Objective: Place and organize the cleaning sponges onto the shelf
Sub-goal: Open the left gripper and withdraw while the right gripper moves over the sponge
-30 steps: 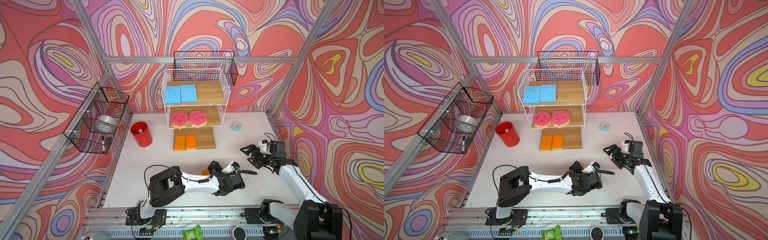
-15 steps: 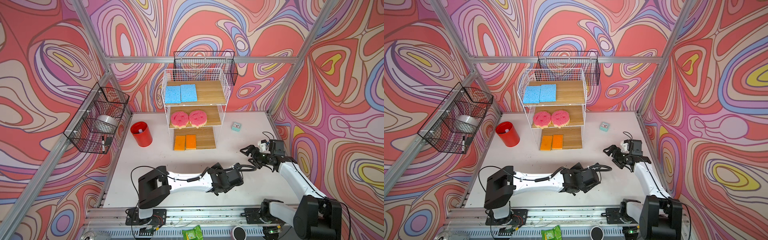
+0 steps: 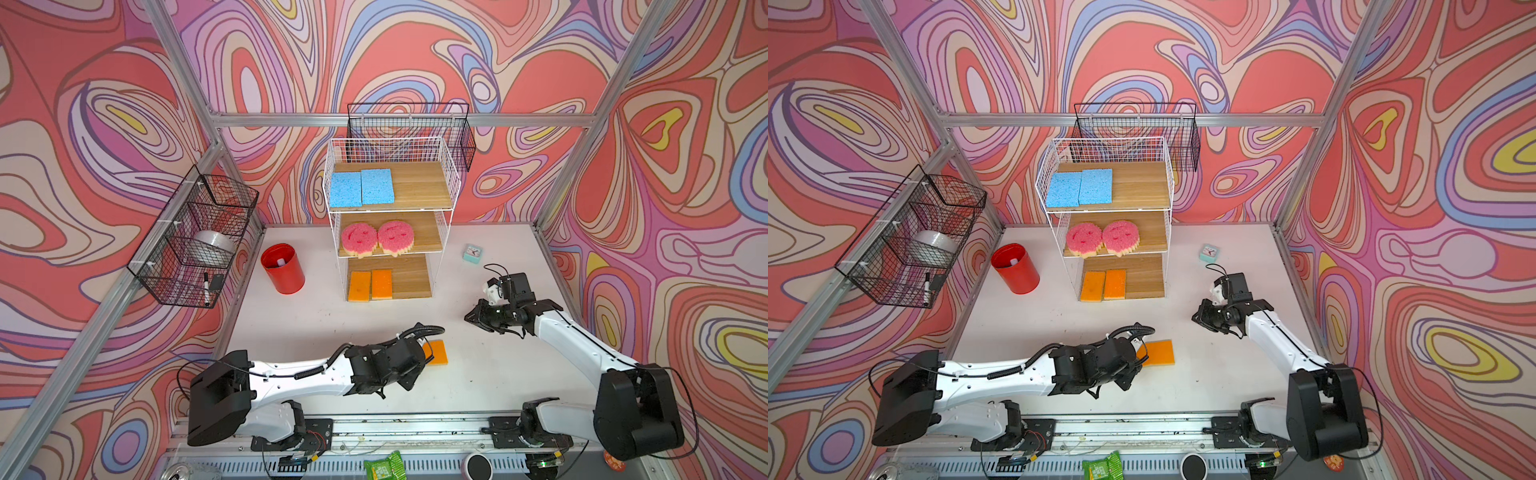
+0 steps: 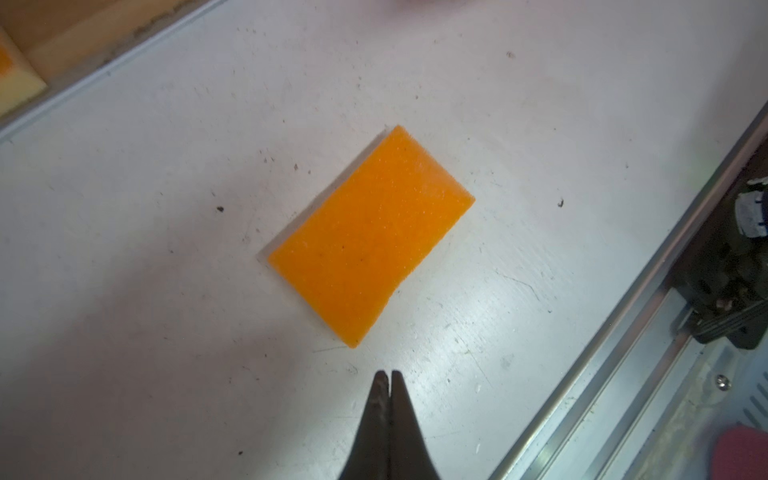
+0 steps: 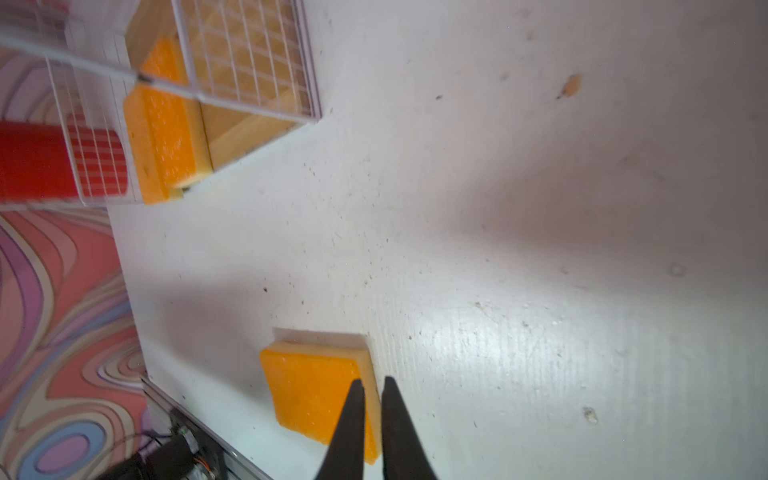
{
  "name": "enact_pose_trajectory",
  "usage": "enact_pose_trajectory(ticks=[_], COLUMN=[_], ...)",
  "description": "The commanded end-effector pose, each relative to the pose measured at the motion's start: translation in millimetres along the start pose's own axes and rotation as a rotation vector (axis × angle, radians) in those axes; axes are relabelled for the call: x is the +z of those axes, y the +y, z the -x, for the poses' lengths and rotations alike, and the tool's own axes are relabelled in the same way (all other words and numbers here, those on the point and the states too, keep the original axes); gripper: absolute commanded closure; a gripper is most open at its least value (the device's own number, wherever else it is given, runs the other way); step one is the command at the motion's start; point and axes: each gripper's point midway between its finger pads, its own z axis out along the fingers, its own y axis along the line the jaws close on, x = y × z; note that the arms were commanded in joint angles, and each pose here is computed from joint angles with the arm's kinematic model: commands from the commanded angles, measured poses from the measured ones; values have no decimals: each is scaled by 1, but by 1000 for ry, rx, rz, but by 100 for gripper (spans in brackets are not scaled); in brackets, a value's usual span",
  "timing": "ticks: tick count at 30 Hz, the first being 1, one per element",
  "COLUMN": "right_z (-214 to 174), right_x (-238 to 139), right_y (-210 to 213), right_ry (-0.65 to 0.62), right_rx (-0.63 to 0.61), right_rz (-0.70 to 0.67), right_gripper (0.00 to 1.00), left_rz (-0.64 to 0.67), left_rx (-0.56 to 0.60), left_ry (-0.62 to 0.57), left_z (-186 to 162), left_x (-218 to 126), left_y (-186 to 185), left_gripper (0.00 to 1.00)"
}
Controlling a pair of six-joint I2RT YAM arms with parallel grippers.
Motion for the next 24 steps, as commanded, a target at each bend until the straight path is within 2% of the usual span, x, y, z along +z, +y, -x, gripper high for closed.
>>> enact_pose_trajectory(ticks=[1, 11, 16, 24], right_z=[-4, 2, -7, -19], right_x=[14, 39, 56, 68], right_y=[13, 33, 35, 30], right_ry=[28, 24, 52, 85], right_rx=[-44, -32, -22, -21], right_rz=[29, 123, 155, 152], right_gripper=[98, 100, 100, 100], left_rz=[-96, -114, -126, -23], left_rx=[-101, -165, -180, -212], left_ry=[-43, -20, -2, 88], left_z=[6, -10, -16, -35], left_x=[5, 32, 39, 48], left_y=[-14, -16, -18, -2], left_gripper=[100, 100, 100, 100])
